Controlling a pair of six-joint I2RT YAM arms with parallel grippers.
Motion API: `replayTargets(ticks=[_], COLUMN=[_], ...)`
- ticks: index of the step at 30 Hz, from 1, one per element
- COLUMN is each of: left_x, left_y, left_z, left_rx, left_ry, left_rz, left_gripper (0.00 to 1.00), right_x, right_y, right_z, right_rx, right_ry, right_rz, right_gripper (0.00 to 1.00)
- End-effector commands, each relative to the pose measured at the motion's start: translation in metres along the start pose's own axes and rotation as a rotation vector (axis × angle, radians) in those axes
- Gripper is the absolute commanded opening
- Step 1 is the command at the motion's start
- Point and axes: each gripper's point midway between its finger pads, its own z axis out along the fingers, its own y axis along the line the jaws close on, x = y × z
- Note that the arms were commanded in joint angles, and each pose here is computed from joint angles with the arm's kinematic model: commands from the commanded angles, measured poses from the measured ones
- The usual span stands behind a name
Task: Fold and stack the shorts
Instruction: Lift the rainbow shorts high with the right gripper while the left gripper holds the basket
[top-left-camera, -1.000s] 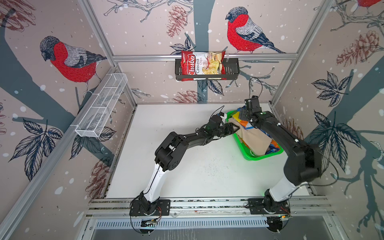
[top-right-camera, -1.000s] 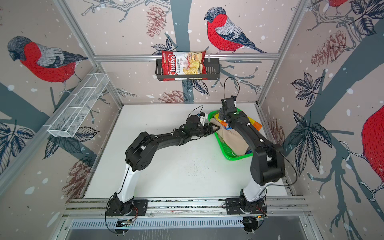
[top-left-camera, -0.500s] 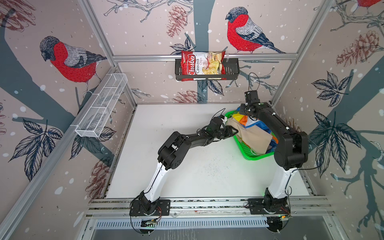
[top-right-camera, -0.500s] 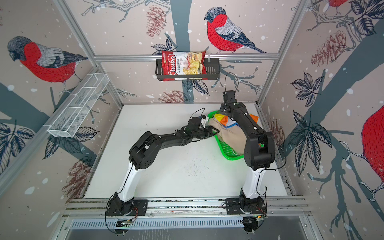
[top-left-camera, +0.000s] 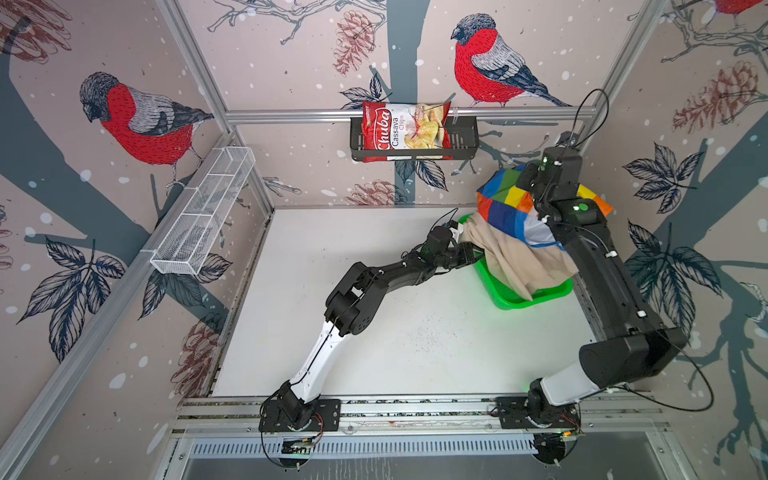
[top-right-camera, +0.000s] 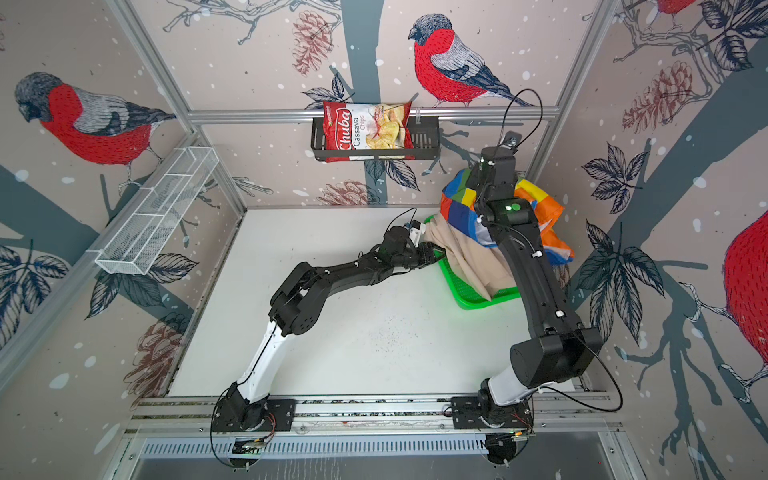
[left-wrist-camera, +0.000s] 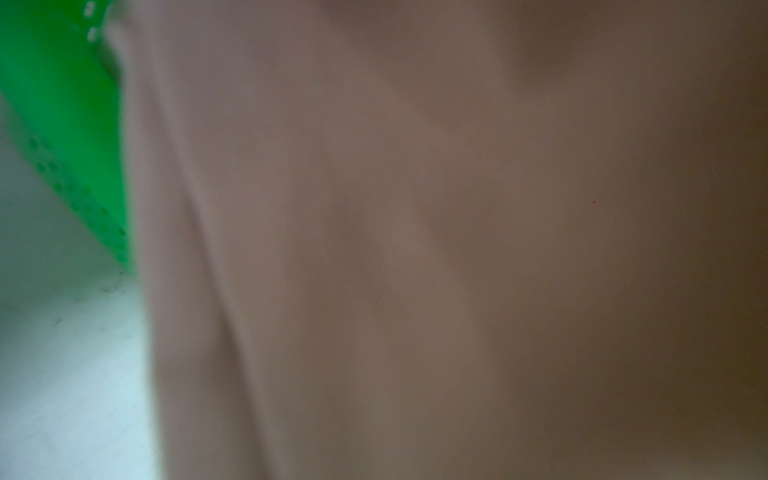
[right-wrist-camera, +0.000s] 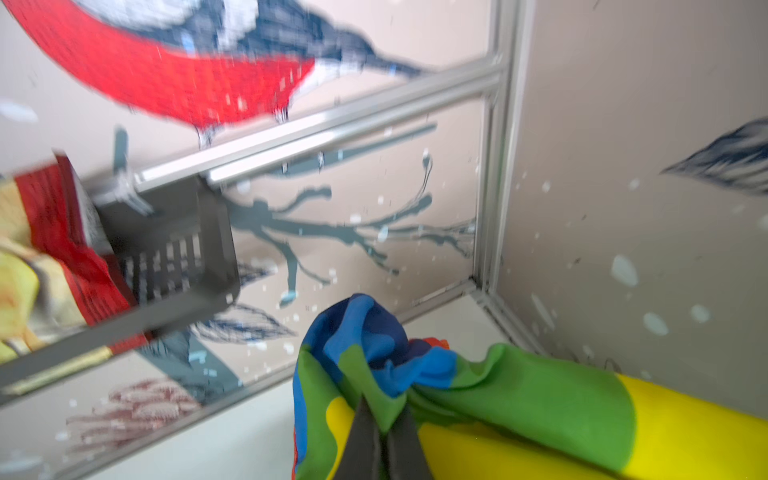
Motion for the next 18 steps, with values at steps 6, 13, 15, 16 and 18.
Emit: replayTargets(ticks=[6, 13, 15, 16, 18], left_x=[0.005, -0.003, -0.010, -0.012, -0.018], left_y=[0.005, 0.013, 0.008, 0.009, 0.002], left_z=[0.014, 0.035, 0.043, 0.047, 0.053], left_rx=[0.014, 0.029, 0.044, 0.046, 0.063], left_ry=[0.020, 0.009, 0.007, 0.009, 0.006], left_rz=[-0.006, 0.002, 0.010, 0.009, 0.018], left_gripper=[0.56, 0.55, 0.55, 0.54, 0.54], right_x=[-0.117, -0.171, -0.177, -0.179, -0.178], right_y=[0.024, 0.055, 0.057, 0.055, 0.049], right_z=[-0.053, -0.117, -0.129, -0.131, -0.130], right_rx=[-0.167, -0.378, -0.374, -0.355, -0.315], right_ry=[-0.310, -0.498, -0.531, -0.537, -0.539], right_rz=[0.083, 0.089, 0.081, 0.083, 0.081], right_gripper=[0.00, 0.01, 0.01, 0.01, 0.01])
